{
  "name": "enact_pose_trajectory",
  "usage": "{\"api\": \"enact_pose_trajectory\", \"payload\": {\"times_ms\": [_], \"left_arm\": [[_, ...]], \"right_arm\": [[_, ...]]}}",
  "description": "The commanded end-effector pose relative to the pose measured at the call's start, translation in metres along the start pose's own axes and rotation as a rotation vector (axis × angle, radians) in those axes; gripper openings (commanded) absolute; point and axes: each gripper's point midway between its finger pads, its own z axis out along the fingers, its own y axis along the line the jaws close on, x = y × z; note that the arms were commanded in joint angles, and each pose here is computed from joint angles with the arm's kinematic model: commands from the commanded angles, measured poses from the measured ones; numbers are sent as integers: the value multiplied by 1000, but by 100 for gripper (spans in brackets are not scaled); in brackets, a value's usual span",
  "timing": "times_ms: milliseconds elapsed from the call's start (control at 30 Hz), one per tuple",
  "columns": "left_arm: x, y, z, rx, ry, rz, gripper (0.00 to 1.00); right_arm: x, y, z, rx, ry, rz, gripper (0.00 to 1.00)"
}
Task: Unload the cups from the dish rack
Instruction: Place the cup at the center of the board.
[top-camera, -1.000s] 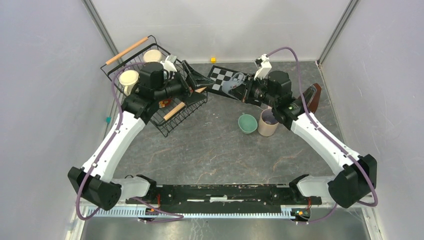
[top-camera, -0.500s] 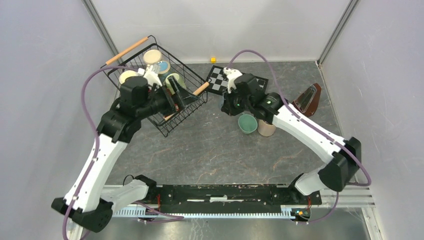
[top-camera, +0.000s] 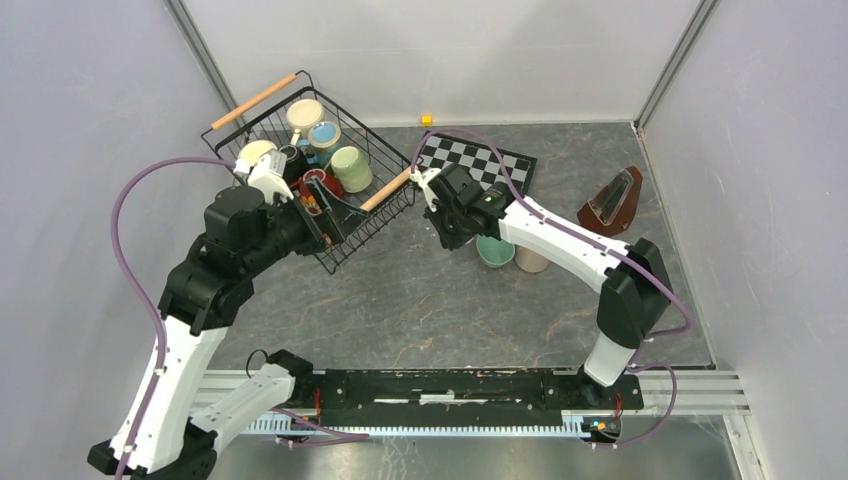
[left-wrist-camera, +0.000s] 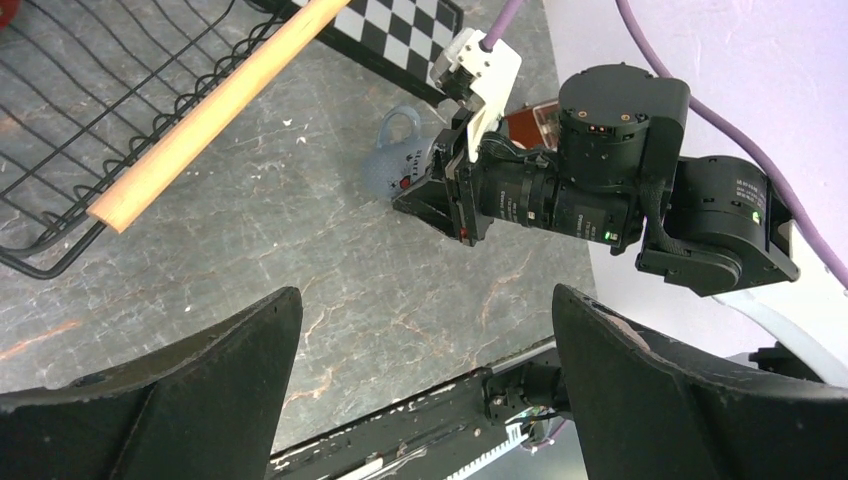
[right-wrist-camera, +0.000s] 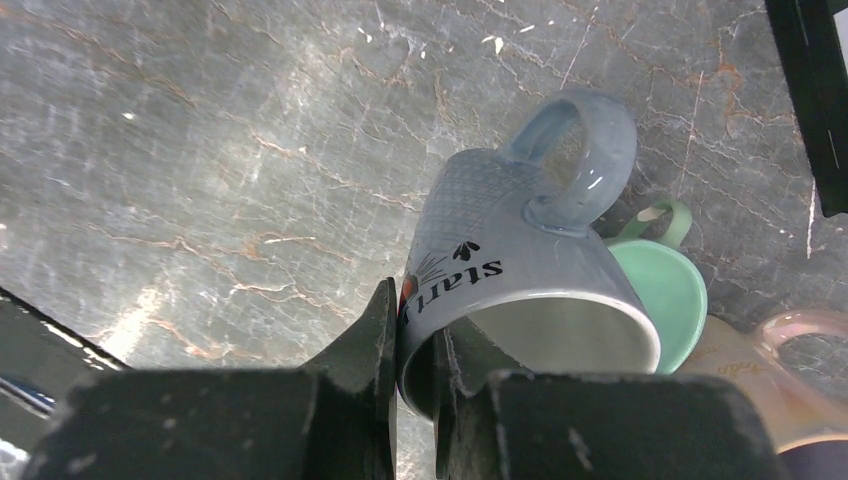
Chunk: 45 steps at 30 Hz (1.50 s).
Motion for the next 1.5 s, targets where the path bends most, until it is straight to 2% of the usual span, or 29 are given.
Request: {"api": "enact_pose_trajectory", "payload": {"times_ms": [0,467,1100,1467], "left_arm": [[4,10,0,-27,2,51,100],[11,13,-2,-20,10,57,100],[16,16,6,-22,31,48,100],[18,17,11,-24,42,44,100]], "right_arm": [[-10,-5,2,37,-4,-67,0],[23,-7,44,45,137,-114,0],[48,-12,52,62,197,-123,3],[51,-13,50,65,204,-122,24]]}}
